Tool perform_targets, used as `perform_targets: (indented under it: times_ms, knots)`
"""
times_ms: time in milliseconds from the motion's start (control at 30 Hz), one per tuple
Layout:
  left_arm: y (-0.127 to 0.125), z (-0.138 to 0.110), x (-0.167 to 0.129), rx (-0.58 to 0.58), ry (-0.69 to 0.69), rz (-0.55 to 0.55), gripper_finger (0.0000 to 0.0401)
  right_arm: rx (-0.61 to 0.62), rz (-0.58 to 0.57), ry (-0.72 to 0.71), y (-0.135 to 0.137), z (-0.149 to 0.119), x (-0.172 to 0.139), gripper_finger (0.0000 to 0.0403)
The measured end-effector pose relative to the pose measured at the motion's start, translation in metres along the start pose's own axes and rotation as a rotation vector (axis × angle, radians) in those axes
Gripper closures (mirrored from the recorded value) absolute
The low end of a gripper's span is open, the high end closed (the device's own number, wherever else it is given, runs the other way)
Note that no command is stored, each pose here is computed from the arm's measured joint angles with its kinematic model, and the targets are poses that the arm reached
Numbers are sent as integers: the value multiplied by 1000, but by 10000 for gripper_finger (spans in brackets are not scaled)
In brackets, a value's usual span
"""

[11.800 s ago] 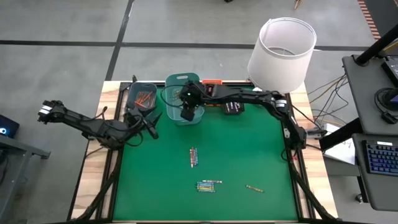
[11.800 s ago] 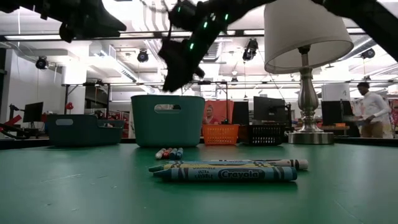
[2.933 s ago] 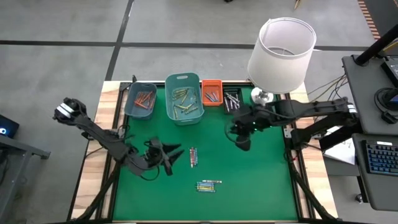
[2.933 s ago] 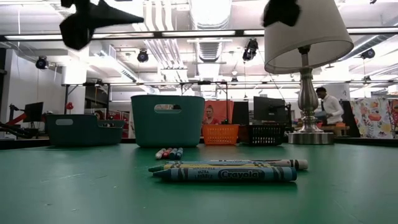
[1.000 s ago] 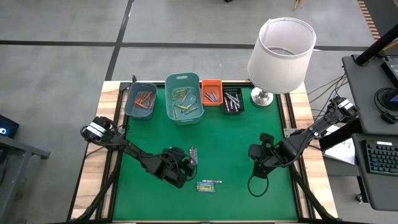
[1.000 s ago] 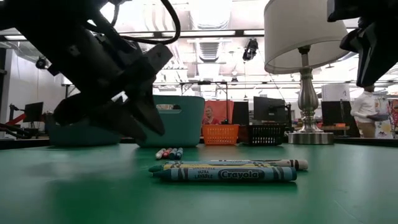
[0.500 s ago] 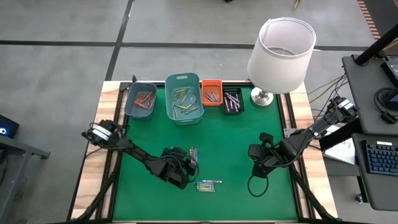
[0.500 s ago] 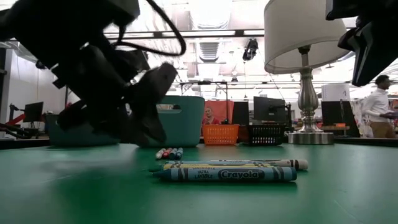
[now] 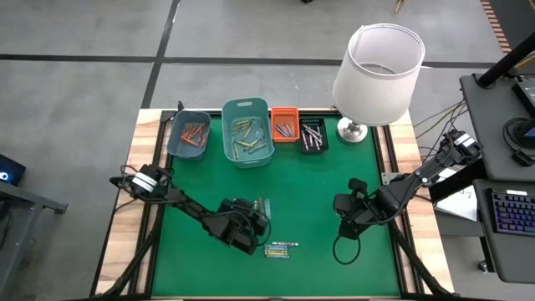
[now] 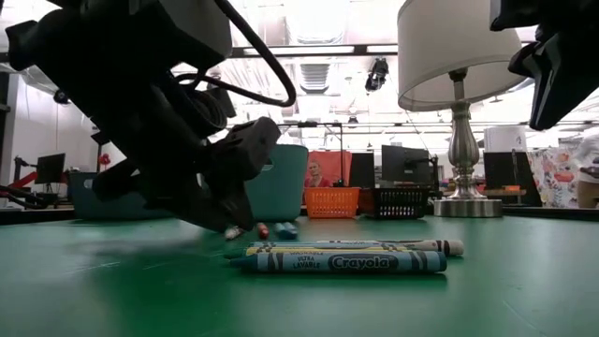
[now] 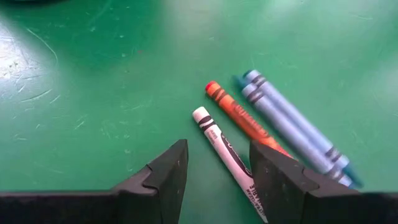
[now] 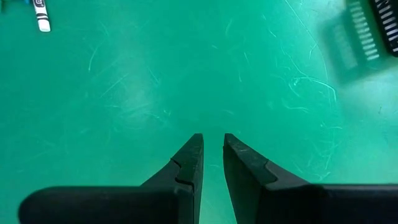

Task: Sort crayons
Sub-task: Put the white crayon into the black bin

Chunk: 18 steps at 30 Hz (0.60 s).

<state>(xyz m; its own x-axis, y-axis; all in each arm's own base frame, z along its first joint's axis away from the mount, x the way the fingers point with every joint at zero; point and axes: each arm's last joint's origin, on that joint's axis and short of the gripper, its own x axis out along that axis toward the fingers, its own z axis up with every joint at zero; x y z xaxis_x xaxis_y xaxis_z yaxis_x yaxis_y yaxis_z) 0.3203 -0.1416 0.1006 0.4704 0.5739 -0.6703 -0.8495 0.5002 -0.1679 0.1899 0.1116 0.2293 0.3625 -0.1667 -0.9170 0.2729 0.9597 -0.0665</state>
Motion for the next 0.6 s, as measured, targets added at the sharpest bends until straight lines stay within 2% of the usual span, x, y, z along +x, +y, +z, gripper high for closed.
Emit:
perform_targets:
  times_ms: [333, 467, 600]
  knots:
    - [4, -2, 1, 21, 19, 19, 251, -1, -13, -8, -1, 0, 1, 351]
    - [7, -2, 1, 23, 20, 30, 289, -1, -20, -15, -1, 0, 1, 351]
    - [9, -3, 1, 39, 24, 48, 353, -6, -19, -16, -1, -1, 3, 351]
